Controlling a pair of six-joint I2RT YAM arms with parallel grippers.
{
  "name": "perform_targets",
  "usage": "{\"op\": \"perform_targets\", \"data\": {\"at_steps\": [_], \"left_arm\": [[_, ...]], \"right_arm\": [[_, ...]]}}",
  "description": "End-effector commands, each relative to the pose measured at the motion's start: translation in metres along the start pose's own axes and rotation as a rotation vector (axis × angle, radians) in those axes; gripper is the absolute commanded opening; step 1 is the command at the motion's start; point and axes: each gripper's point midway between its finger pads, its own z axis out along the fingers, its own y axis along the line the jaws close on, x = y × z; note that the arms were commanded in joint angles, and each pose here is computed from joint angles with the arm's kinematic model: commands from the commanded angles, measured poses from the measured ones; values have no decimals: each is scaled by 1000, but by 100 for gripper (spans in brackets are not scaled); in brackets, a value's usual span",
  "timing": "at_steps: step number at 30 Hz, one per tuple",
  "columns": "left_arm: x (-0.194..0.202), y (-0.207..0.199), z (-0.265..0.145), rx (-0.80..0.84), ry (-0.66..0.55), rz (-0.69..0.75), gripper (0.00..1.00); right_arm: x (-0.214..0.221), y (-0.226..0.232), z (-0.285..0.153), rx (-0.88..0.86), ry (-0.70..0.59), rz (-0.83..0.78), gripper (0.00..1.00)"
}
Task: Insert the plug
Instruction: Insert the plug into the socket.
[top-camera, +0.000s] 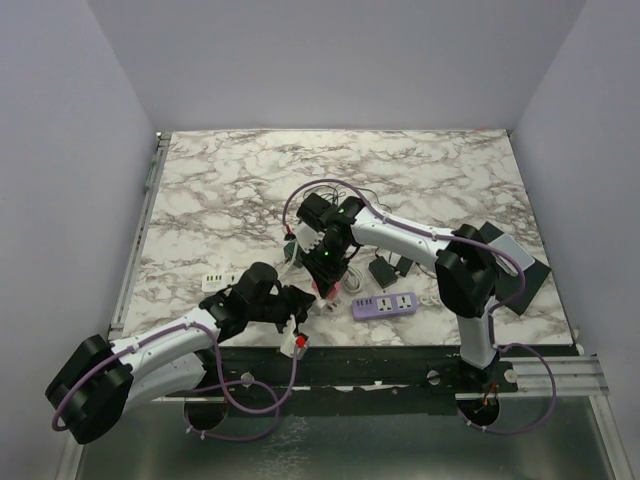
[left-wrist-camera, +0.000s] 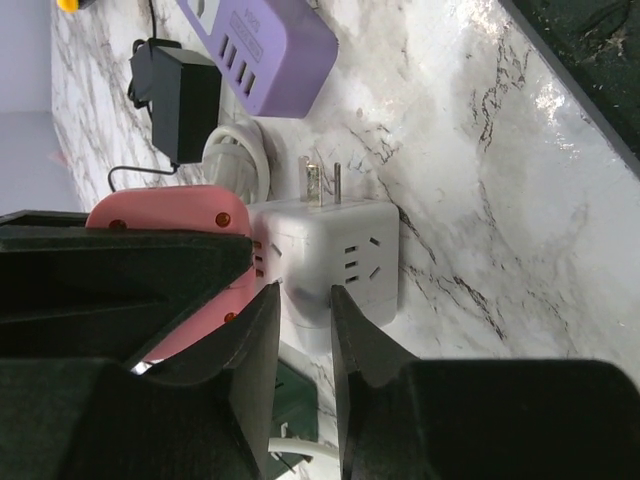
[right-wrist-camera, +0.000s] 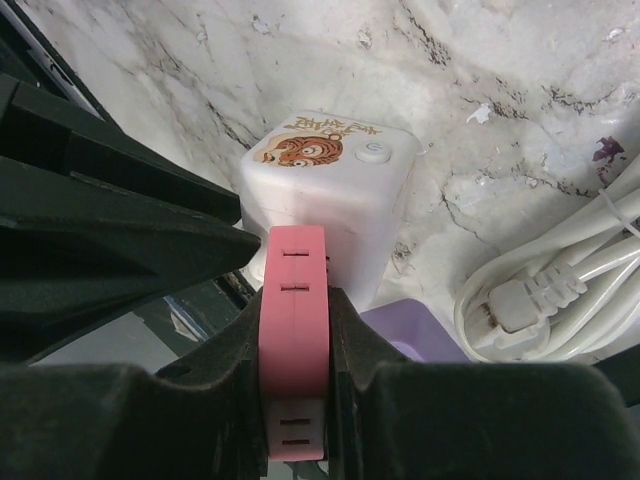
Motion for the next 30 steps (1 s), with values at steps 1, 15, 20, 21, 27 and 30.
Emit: {"op": "perform_targets", "data": {"at_steps": [1, 15, 20, 21, 27, 30], "left_arm": [[-4, 6, 10, 33, -36, 31, 29], [-2, -23, 11, 177, -34, -1, 16], [-2, -28, 10, 196, -30, -7, 15], [-2, -28, 10, 198, -31, -8, 15], [-4, -29, 10, 198, -41, -6, 14], [-5, -30, 9, 197, -45, -7, 14]], "right_arm": [[4, 7, -1, -73, 7, -29, 1], [-13, -3, -12, -102, -41, -29, 7], [-16, -10, -13, -83, -39, -24, 17], [-16, -11, -13, -77, -39, -23, 18], [-9, -17, -9, -57, -12, -12, 17], [-5, -24, -3, -33, 13, -6, 14]]}}
